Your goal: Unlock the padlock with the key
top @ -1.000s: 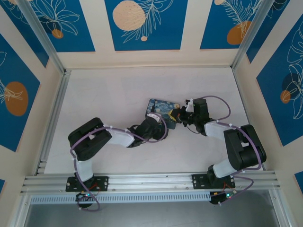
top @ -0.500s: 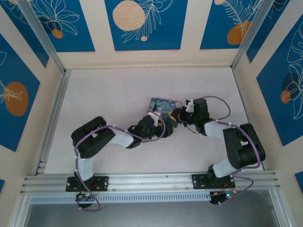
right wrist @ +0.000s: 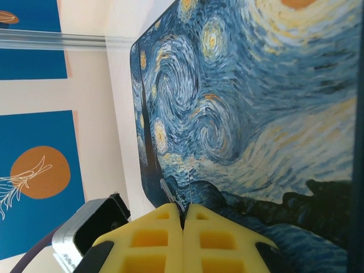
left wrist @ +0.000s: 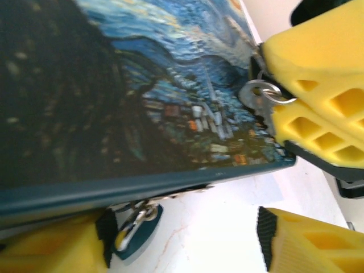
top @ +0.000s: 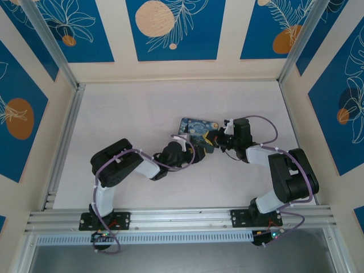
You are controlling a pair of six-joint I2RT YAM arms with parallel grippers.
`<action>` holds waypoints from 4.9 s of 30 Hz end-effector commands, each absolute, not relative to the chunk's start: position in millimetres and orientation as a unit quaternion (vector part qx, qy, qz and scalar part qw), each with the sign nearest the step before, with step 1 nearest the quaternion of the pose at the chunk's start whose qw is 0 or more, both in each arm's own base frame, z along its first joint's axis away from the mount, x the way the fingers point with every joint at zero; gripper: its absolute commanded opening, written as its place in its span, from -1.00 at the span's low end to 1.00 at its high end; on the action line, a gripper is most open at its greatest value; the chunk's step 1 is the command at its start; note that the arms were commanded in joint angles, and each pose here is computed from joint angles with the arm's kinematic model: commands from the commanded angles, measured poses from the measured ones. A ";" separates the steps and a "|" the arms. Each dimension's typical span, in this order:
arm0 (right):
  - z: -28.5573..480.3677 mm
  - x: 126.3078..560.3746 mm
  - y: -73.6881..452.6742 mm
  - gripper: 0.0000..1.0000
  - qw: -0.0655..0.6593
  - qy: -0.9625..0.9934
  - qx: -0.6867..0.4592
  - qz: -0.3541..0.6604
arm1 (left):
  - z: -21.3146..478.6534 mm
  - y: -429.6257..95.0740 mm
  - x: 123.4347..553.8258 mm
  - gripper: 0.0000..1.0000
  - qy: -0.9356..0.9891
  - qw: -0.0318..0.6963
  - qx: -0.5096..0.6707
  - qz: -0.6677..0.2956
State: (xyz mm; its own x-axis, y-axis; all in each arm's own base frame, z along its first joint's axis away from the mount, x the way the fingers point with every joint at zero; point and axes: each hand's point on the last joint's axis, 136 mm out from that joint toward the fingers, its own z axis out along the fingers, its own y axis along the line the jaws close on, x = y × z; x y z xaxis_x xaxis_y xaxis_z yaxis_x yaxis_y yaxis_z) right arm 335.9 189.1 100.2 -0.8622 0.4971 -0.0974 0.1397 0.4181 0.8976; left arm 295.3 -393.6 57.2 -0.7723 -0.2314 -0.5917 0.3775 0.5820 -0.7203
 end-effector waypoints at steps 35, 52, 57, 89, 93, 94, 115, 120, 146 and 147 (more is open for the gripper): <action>102.5 339.5 188.8 -1.00 0.170 0.817 0.196 0.515 | 13.8 -369.3 318.6 -0.78 0.889 0.338 0.032 -0.307; 173.8 296.8 180.6 -1.00 0.204 0.795 0.165 0.546 | 44.5 -328.4 314.4 -1.00 0.891 0.271 -0.064 -0.360; 159.5 273.9 183.8 -1.00 0.192 0.793 0.170 0.553 | 51.2 -301.8 315.7 -1.00 0.897 0.280 -0.077 -0.333; 121.1 239.1 208.2 -1.00 0.148 0.791 0.195 0.560 | 123.8 -344.7 308.0 -1.00 0.808 0.200 -0.097 -0.545; 123.0 244.7 211.2 -1.00 0.134 0.778 0.216 0.574 | 136.5 -341.8 309.8 -1.00 0.796 0.211 -0.109 -0.556; 122.3 246.1 212.3 -1.00 0.127 0.775 0.226 0.577 | 139.5 -340.9 309.7 -1.00 0.794 0.213 -0.111 -0.559; 123.4 266.9 226.0 -1.00 0.103 0.762 0.252 0.587 | 157.8 -341.2 315.0 -1.00 0.754 0.205 -0.157 -0.604; 120.9 270.7 230.6 -1.00 0.097 0.762 0.249 0.590 | 156.7 -339.6 313.6 -1.00 0.757 0.207 -0.154 -0.600; 127.8 279.4 237.6 -1.00 0.095 0.766 0.238 0.590 | 149.9 -341.9 314.2 -1.00 0.762 0.202 -0.153 -0.596; 126.4 279.1 237.6 -1.00 0.094 0.766 0.240 0.588 | 150.5 -342.3 313.5 -1.00 0.762 0.202 -0.153 -0.597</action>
